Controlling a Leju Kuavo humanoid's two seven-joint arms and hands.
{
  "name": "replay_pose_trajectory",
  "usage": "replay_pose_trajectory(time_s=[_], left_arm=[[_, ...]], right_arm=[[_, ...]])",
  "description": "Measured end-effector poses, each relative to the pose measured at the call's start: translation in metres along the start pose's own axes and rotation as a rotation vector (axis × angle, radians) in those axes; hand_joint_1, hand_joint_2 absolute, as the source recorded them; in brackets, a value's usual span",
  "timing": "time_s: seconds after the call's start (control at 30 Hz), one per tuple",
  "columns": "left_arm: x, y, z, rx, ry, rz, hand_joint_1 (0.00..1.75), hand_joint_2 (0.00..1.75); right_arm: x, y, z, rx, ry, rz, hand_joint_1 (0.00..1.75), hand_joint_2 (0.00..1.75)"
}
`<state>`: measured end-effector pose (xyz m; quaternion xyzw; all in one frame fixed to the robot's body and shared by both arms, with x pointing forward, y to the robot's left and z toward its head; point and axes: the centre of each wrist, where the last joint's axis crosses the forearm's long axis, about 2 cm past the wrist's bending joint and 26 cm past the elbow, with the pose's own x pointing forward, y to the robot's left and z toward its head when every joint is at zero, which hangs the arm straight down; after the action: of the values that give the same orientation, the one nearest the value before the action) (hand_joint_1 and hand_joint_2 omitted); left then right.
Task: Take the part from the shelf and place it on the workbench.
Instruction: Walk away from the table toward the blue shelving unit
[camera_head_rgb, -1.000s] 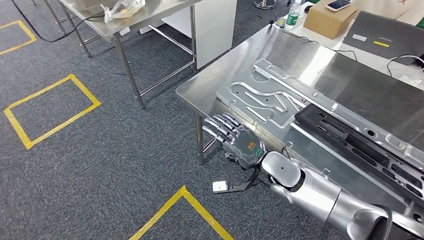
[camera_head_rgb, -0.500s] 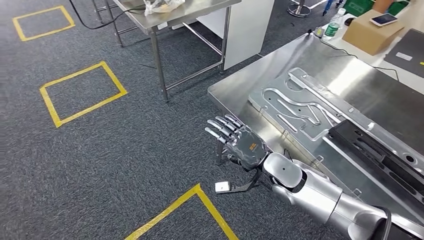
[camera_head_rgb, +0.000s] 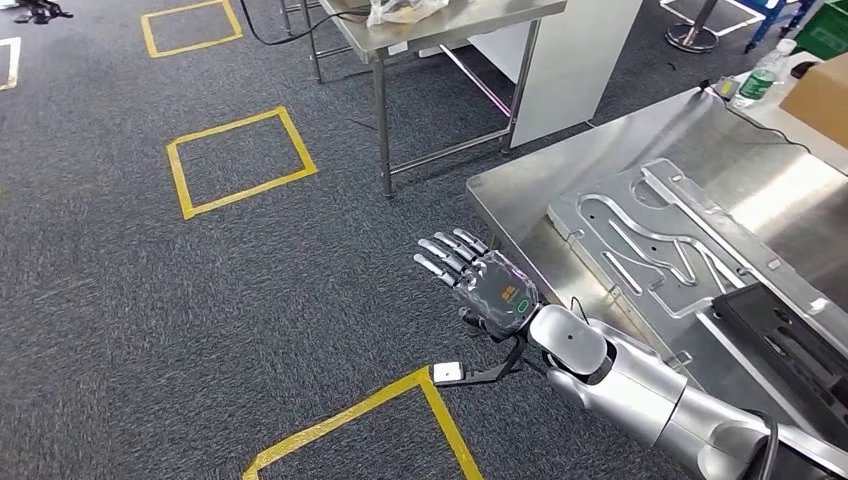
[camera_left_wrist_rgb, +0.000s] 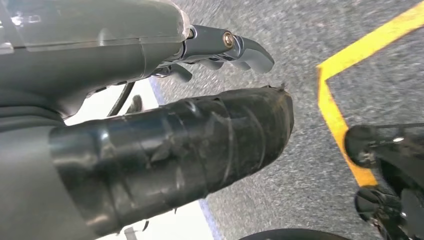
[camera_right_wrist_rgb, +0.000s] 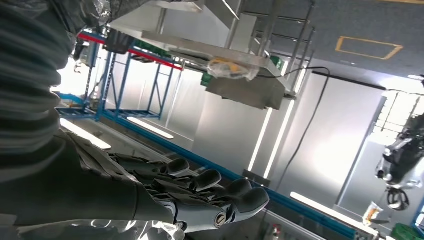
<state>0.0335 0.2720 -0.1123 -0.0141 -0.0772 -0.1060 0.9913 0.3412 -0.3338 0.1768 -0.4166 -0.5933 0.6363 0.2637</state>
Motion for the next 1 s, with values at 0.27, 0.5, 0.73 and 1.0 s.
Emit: replay_pose_trajectory(time_s=[0.27, 0.5, 0.73, 1.0], left_arm=[[0.001, 0.001, 0.000, 0.003, -0.005, -0.005, 0.00, 0.00], [0.002, 0.001, 0.000, 0.006, -0.009, -0.009, 0.00, 0.00], [0.001, -0.001, 0.000, 0.002, -0.019, -0.012, 0.00, 0.00], [0.003, 0.001, 0.000, 0.015, -0.032, -0.029, 0.00, 0.00]], right_arm=[[-0.004, -0.001, 0.001, -0.003, 0.012, 0.002, 0.00, 1.75], [-0.016, 0.003, 0.010, 0.020, 0.036, 0.004, 0.00, 1.75], [-0.032, -0.004, 0.014, 0.011, 0.068, 0.019, 0.00, 1.75], [-0.034, -0.005, 0.015, 0.017, 0.074, 0.019, 0.00, 1.75]])
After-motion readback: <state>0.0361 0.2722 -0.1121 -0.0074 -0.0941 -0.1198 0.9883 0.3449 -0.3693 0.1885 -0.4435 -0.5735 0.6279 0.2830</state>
